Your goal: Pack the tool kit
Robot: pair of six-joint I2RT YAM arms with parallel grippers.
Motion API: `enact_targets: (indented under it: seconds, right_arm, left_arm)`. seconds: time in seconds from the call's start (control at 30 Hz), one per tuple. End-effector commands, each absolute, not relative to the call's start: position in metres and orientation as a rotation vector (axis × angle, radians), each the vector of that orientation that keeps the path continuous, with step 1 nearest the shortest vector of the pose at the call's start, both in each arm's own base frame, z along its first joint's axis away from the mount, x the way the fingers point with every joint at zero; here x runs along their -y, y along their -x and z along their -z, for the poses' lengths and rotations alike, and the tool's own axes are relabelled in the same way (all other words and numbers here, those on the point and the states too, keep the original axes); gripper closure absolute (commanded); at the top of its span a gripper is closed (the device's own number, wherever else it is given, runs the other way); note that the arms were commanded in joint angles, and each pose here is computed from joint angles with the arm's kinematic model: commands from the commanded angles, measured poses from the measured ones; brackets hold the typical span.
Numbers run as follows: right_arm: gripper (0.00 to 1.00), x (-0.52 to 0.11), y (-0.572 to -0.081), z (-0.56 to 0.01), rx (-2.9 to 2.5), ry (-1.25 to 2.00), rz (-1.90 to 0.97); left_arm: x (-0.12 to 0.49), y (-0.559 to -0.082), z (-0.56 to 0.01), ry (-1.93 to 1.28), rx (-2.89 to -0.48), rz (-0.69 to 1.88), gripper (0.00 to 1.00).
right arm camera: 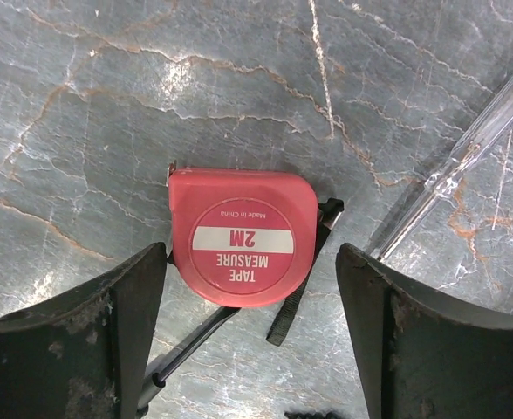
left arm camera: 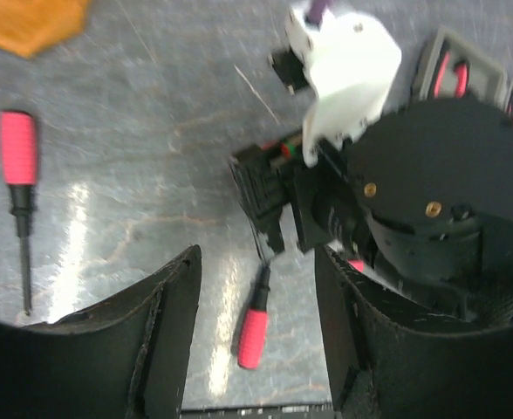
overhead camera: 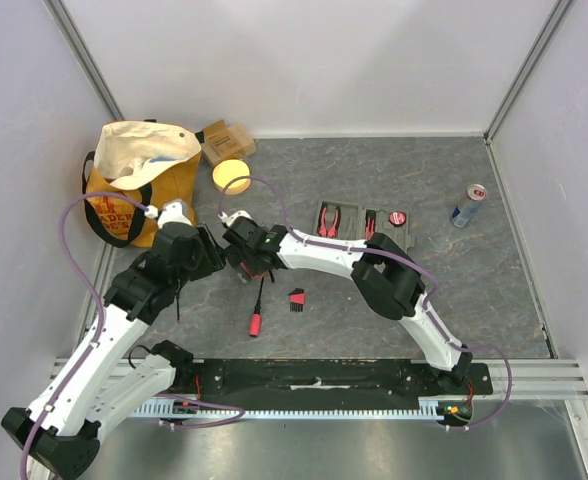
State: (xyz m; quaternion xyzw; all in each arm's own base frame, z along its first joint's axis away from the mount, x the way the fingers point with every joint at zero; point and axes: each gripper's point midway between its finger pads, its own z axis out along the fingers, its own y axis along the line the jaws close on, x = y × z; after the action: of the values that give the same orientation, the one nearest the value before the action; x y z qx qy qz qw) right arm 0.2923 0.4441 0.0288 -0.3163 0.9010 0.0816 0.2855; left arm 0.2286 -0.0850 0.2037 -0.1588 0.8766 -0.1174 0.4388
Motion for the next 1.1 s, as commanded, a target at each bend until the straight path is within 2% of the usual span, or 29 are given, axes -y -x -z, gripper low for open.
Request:
enact_targets:
  seconds: [0.0, 0.17, 0.4, 0.73, 0.87, 0.93, 1.03, 1.07]
  right_arm:
    - [0.14, -0.45, -0.309, -0.071, -2.346, 0.725, -0.261]
    - [0.13, -0.426, -0.321, -0.106, -2.338, 0.547, -0.292]
    - [0.17, -0.326, -0.341, -0.11, -2.412, 0.178, -0.204]
    - [0.17, -0.245, -0.355, -0.122, -2.4, -0.005, -0.149]
    - [0.17, -0.229, -0.354, -0.12, -2.403, -0.033, -0.134]
    - [0.17, -0.222, -0.353, -0.122, -2.399, -0.045, -0.128]
    - [0.17, -0.207, -0.355, -0.125, -2.39, -0.072, -0.112]
    - [0.17, -0.202, -0.355, -0.125, -2.389, -0.083, -0.108]
  left_arm:
    - [0.119, -0.203, -0.173, 0.221, -2.36, 0.471, 0.39]
    - [0.146, -0.186, -0.144, 0.143, -2.48, 0.642, 0.39]
    - [0.172, -0.183, -0.105, 0.011, -2.647, 0.674, 0.41]
    - [0.187, -0.16, -0.035, -0.08, -2.887, 0.403, 0.44]
    - [0.183, -0.15, -0.013, -0.083, -2.971, 0.284, 0.55]
    - [0.187, -0.151, -0.014, -0.106, -2.975, 0.267, 0.66]
    - [0.206, -0.16, -0.031, -0.218, -2.908, 0.321, 0.95]
    - [0.213, -0.163, -0.037, -0.249, -2.884, 0.341, 0.98]
